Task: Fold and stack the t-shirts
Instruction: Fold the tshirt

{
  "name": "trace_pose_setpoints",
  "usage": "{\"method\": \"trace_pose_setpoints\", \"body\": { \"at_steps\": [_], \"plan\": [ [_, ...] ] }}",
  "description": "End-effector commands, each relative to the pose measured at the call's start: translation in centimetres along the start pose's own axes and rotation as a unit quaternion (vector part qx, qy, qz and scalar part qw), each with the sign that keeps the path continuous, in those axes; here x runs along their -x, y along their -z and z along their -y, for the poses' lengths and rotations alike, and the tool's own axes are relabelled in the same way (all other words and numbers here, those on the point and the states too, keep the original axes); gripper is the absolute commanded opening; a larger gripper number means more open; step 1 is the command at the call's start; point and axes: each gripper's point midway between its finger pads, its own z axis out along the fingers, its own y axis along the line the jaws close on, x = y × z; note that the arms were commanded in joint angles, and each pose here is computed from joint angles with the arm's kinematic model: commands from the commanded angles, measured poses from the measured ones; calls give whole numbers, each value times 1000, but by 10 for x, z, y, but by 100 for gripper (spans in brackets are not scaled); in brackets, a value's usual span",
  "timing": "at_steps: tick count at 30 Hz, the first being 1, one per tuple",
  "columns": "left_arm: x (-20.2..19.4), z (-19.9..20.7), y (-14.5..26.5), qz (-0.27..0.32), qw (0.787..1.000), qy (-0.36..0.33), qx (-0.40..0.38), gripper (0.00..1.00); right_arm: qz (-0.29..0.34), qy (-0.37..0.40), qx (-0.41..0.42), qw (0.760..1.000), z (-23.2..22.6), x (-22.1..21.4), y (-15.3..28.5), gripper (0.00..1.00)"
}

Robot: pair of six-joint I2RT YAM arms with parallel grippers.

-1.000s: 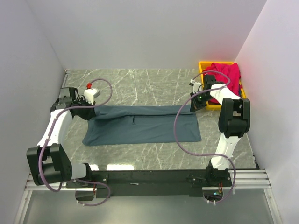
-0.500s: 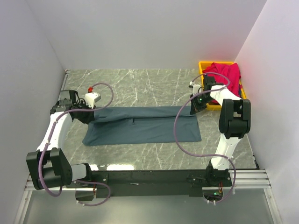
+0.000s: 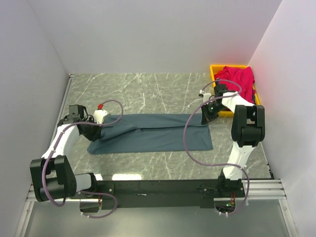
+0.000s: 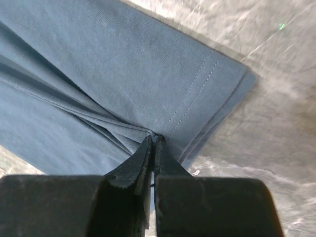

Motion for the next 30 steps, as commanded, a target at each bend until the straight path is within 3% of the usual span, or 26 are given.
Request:
{"method": "trace_pose_setpoints", "body": {
  "at_steps": [1, 5, 10, 12, 14, 17, 23, 26, 30],
  "plan": [
    [-5, -3, -5, 2, 999, -38, 2, 0, 11, 22, -22, 999, 5, 2, 14, 2],
    [-18, 1, -12, -14, 998, -59, -9, 2, 4, 25, -30, 999, 9, 2, 13, 8],
    [-29, 20, -1, -33, 993, -102, -58, 34, 9, 36, -24, 999, 4, 5, 24, 45],
    [-19, 27, 11, -14, 990, -115, -75, 39, 25, 48, -11, 998, -7, 13, 39, 59],
    [-10, 30, 16, 2, 990, -112, -83, 40, 45, 54, -7, 997, -16, 22, 52, 66],
    [14, 25, 21, 32, 992, -92, -83, 43, 65, 50, 6, 997, -26, 34, 67, 66],
    [64, 0, 17, 72, 993, -28, -87, 51, 64, 37, 21, 997, -38, 42, 65, 50],
    [70, -12, 9, 64, 994, -9, -83, 52, 56, 26, 27, 998, -40, 42, 58, 42],
    [54, -16, -1, 27, 996, 17, -82, 51, 50, 43, 52, 996, -70, 49, 47, 41]
  ]
}}
